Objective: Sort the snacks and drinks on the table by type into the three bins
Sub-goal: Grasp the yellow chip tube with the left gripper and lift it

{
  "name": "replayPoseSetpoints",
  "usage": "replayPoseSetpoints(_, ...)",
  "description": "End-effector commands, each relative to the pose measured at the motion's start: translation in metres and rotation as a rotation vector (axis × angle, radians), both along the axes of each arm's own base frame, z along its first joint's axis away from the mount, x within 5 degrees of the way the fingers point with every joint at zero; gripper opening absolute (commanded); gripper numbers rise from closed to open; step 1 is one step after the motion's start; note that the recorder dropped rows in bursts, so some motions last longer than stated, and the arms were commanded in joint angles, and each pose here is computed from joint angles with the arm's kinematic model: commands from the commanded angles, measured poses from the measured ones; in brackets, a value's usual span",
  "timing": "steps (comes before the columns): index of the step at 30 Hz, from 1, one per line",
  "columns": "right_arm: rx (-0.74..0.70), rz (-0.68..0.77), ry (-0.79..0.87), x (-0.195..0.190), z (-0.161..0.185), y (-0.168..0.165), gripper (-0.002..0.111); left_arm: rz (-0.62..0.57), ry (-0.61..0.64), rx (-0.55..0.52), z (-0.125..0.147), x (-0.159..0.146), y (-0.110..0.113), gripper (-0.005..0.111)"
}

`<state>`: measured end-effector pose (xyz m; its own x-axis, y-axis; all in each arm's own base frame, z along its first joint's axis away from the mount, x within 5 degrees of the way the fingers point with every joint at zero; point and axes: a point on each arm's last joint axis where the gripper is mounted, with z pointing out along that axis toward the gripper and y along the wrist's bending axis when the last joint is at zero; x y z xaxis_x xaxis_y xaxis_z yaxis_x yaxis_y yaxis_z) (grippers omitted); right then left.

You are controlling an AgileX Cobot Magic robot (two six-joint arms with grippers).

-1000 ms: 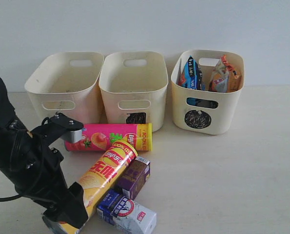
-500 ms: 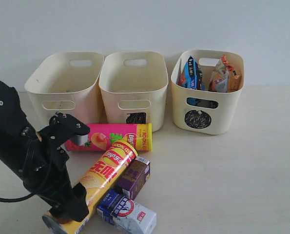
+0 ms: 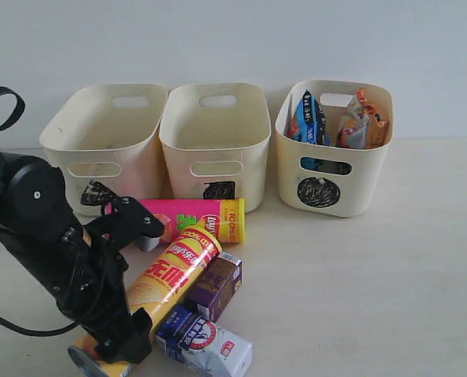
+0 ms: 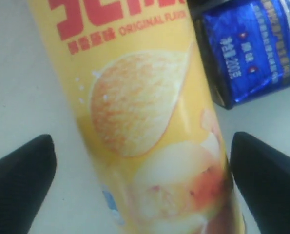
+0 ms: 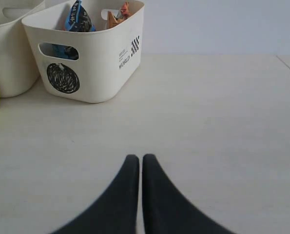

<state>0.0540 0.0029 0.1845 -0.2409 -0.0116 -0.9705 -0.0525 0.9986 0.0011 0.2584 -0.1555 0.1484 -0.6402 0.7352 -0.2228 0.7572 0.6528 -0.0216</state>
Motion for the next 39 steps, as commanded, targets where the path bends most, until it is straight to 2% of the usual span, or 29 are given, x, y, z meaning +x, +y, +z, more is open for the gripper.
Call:
replayPoseSetpoints(1, 0.003, -0.001, -0.008, 0.000, 0.000, 0.000, 0.000, 0.004, -0.021, -0.004, -0.006, 0.004, -0.004, 0.090)
replayPoseSetpoints(11, 0.003, -0.001, -0.008, 0.000, 0.000, 0.000, 0.000, -0.007, -0.038, 0.012, -0.020, 0.009, -0.005, 0.089)
replayPoseSetpoints(14, 0.003, -0.001, -0.008, 0.000, 0.000, 0.000, 0.000, -0.010, -0.033, 0.017, -0.022, 0.009, -0.005, 0.084)
replayPoseSetpoints(17, 0.003, -0.001, -0.008, 0.000, 0.000, 0.000, 0.000, -0.010, -0.033, 0.017, -0.022, 0.009, -0.005, 0.069)
replayPoseSetpoints(24, 0.003, -0.001, -0.008, 0.000, 0.000, 0.000, 0.000, -0.013, -0.032, 0.018, -0.022, 0.009, -0.005, 0.010)
replayPoseSetpoints(25, 0.003, -0.001, -0.008, 0.000, 0.000, 0.000, 0.000, -0.013, -0.032, 0.018, -0.022, 0.009, -0.005, 0.005)
replayPoseSetpoints(32, 0.003, -0.001, -0.008, 0.000, 0.000, 0.000, 0.000, 0.046, -0.036, 0.003, -0.020, 0.010, -0.005, 0.004)
replayPoseSetpoints(39, 0.003, -0.001, -0.008, 0.000, 0.000, 0.000, 0.000, 0.030, -0.101, -0.033, 0.005, 0.008, -0.004, 0.004)
